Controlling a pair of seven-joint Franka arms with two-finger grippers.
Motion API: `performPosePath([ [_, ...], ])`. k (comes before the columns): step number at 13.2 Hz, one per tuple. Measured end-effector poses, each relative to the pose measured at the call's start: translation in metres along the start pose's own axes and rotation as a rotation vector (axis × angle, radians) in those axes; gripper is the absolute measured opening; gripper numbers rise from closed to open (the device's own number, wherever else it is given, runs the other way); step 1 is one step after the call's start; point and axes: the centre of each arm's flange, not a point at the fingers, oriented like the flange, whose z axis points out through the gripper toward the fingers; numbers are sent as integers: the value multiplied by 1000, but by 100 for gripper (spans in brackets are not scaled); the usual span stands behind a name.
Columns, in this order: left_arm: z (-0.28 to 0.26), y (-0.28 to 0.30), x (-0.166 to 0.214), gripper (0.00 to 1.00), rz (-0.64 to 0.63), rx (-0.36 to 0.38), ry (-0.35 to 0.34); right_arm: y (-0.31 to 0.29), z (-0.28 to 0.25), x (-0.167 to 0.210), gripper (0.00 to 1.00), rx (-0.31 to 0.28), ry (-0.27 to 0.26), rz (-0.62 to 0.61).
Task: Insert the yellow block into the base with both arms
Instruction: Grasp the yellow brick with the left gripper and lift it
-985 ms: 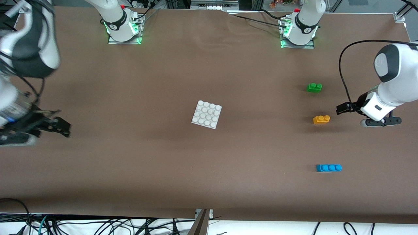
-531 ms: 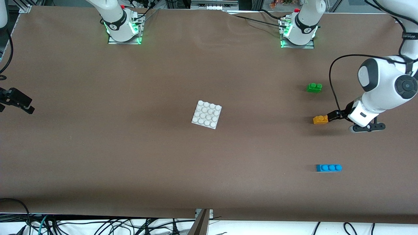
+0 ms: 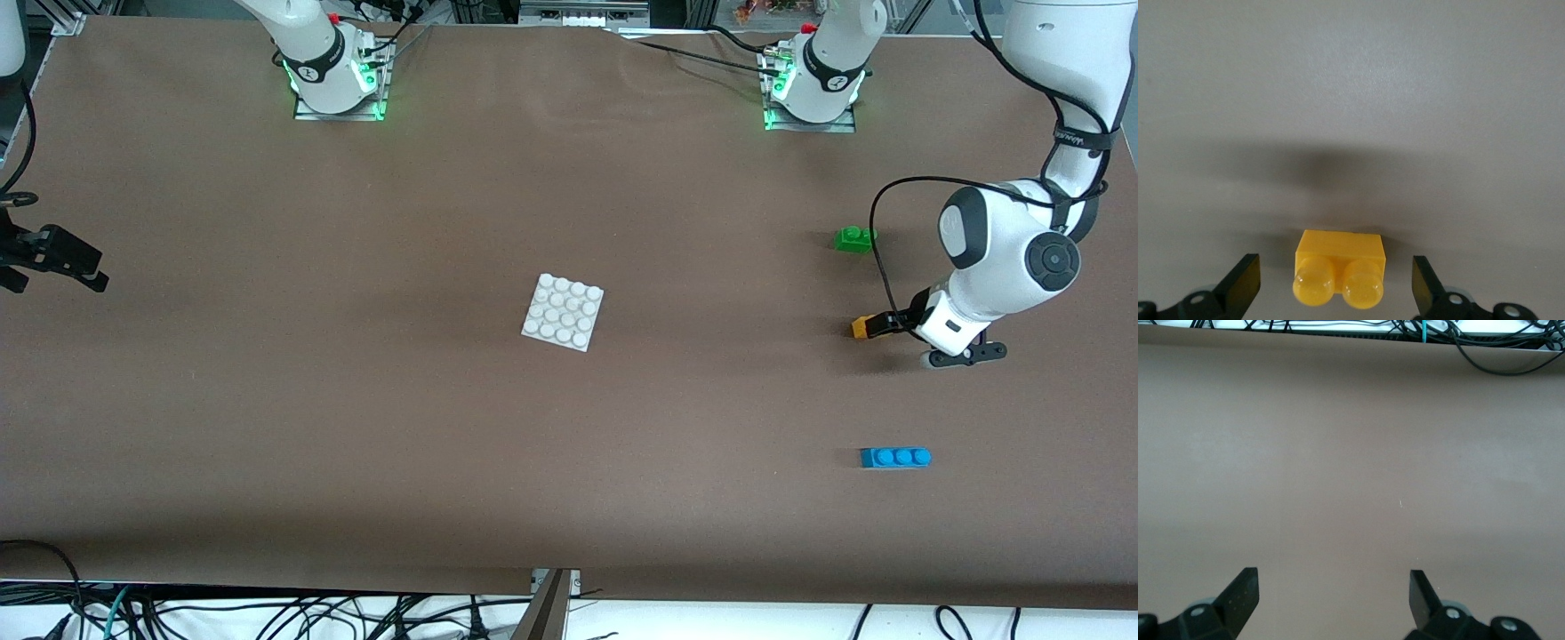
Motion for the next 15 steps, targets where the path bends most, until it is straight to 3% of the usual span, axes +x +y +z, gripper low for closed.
performPosePath([
  [7, 35, 7, -9, 100, 0, 0, 15, 1, -3, 1, 100, -2, 0, -7],
  [10, 34, 7, -8, 69, 1, 0, 17, 1, -2, 1, 100, -2, -1, -8],
  [15, 27, 8, -7, 68, 2, -1, 19, 2, -2, 1, 100, -2, -2, -8],
])
